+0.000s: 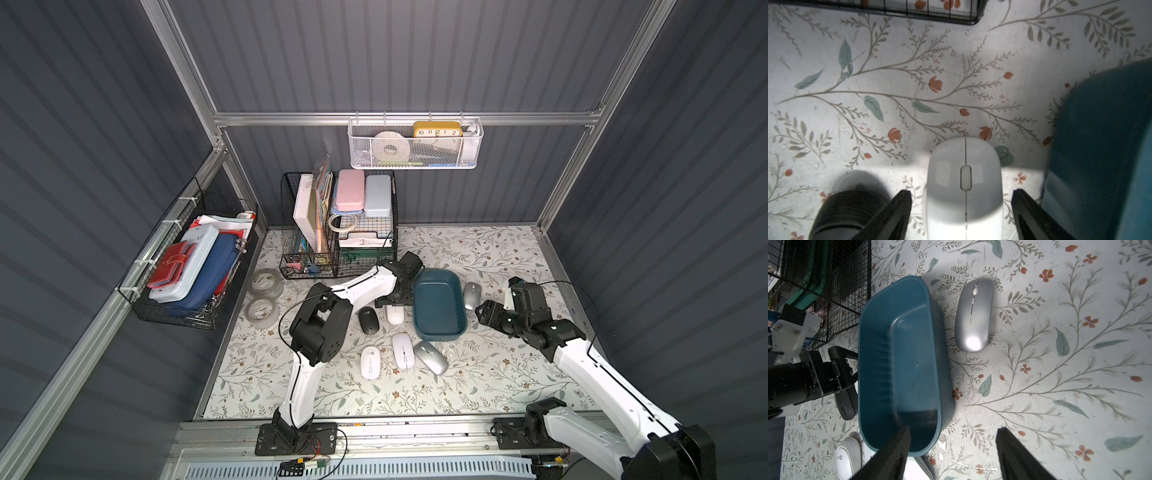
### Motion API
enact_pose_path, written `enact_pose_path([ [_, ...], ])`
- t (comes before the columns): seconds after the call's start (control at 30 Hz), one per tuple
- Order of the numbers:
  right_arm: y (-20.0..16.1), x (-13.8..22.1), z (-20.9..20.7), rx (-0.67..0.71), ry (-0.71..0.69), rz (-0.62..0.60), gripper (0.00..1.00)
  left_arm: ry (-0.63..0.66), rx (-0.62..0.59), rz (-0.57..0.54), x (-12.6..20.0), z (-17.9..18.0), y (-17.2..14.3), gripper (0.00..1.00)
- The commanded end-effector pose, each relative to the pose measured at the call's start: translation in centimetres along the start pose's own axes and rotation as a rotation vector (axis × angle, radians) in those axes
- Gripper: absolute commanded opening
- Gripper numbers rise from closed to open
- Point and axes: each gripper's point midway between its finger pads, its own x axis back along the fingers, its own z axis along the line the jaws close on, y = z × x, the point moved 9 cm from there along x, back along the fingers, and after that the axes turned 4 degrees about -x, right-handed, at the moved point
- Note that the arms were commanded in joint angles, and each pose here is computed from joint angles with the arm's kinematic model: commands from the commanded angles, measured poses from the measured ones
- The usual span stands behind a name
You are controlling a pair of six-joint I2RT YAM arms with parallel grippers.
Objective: Take out the mouse from the storage box
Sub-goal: Place the mouse at the center of the board, then reset both arms
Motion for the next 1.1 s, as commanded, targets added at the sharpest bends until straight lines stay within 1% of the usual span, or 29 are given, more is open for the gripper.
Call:
enact_pose_path([
  [0.0,0.9,1.1,0.5,0.027,-0.011,-0.053,0.71,-0.002,0.001,-0.072,4.3,1.1,0.6,0.84],
  [0.2,2.2,2.6,1.2,0.062,-0.038,-0.099,0.71,-0.04,-0.02,-0.204,10.4,2.6,0.6,0.91],
  [0.33,3.3,4.0,1.8,0.08,-0.05,-0.153,0.72,-0.05,-0.026,-0.322,13.9,4.2,0.0,0.99],
  [0.4,3.9,4.7,2.0,0.086,-0.057,-0.193,0.74,-0.041,-0.026,-0.389,15.3,5.1,-0.3,0.99],
  [0.43,4.2,5.1,2.1,0.087,-0.06,-0.221,0.77,-0.031,-0.026,-0.422,16.0,5.7,-0.6,0.99],
  [0.53,5.1,6.7,2.4,0.085,-0.077,-0.296,0.95,0.022,-0.008,-0.498,17.2,7.4,-1.4,0.99],
  [0.57,5.4,7.1,2.5,0.086,-0.082,-0.317,0.99,0.042,0.0,-0.526,17.8,7.9,-1.6,0.99],
  [0.63,6.0,8.0,2.8,0.096,-0.086,-0.35,0.99,0.091,0.017,-0.581,18.6,8.9,-1.9,0.99],
  [0.77,6.7,9.1,3.1,0.102,-0.104,-0.396,0.99,0.162,0.008,-0.663,19.5,10.2,-2.4,1.0],
  [0.83,7.0,9.5,3.1,0.105,-0.105,-0.425,0.99,0.258,0.019,-0.704,19.5,11.1,-2.5,0.99],
  [0.97,7.3,10.0,3.1,0.14,-0.098,-0.508,0.99,0.446,-0.011,-0.785,17.9,12.2,-2.8,0.99],
  [1.0,7.3,10.1,3.0,0.151,-0.096,-0.542,0.99,0.504,0.007,-0.801,17.4,12.7,-2.7,0.99],
  [1.03,7.3,10.3,2.9,0.163,-0.092,-0.581,0.99,0.534,0.034,-0.795,16.9,13.4,-2.5,0.99],
  [1.07,7.4,10.4,2.7,0.17,-0.093,-0.622,0.99,0.535,0.064,-0.777,16.6,14.1,-2.3,0.99],
])
